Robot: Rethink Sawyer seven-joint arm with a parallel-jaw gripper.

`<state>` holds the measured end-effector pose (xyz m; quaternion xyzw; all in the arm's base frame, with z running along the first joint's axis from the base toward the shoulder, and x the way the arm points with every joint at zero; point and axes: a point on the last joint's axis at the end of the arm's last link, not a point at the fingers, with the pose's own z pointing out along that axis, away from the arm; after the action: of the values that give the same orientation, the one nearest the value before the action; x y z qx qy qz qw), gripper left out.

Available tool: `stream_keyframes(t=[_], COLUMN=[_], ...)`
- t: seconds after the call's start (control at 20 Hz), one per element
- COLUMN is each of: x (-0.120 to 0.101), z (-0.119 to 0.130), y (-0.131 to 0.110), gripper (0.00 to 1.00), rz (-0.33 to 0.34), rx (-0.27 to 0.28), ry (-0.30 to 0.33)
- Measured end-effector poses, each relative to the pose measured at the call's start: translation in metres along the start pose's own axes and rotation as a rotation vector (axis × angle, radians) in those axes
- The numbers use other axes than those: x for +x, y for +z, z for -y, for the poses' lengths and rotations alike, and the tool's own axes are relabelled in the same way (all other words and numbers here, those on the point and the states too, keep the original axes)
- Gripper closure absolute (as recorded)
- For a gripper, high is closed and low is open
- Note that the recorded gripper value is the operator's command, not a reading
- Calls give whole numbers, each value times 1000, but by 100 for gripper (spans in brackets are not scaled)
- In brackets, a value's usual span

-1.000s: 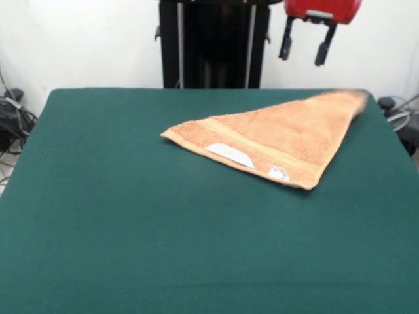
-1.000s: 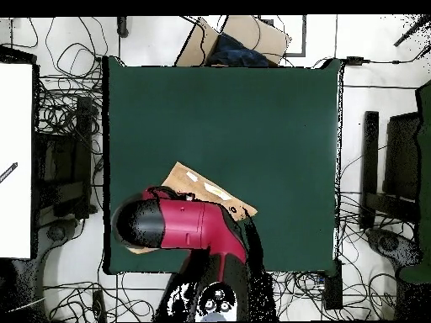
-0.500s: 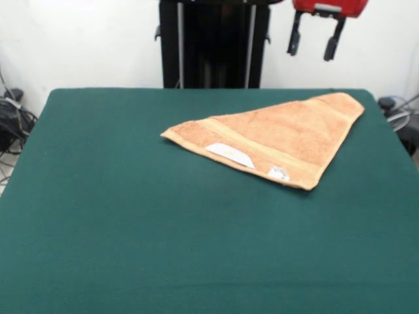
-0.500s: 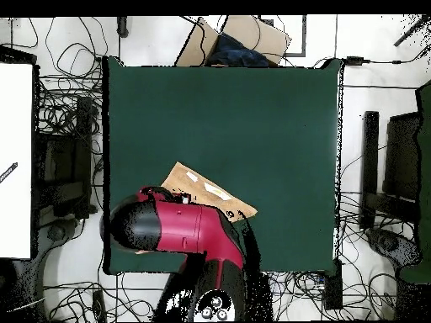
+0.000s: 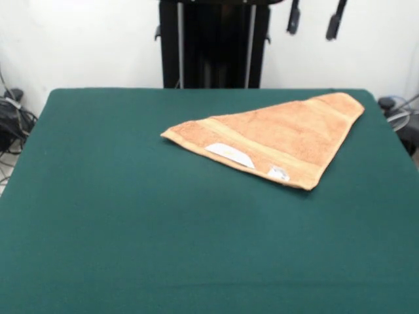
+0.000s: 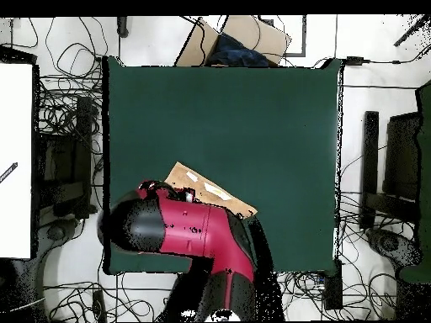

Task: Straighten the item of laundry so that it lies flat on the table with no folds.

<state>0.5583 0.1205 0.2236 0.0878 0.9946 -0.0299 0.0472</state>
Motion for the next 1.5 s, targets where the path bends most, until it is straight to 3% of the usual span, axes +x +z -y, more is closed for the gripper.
stream_keyframes(t=[0.2,0.45,0.85,1.2,1.5], x=[-10,-27,-51,-50,-46], z=[16,43,77,75,66], y=[-29,-29,20,57,70], gripper=[0,0,0,0,0], rz=[-73,-89,-58,-95,-121], rx=[-3,-14,-21,-19,-28], ry=[34,98,163,143,129])
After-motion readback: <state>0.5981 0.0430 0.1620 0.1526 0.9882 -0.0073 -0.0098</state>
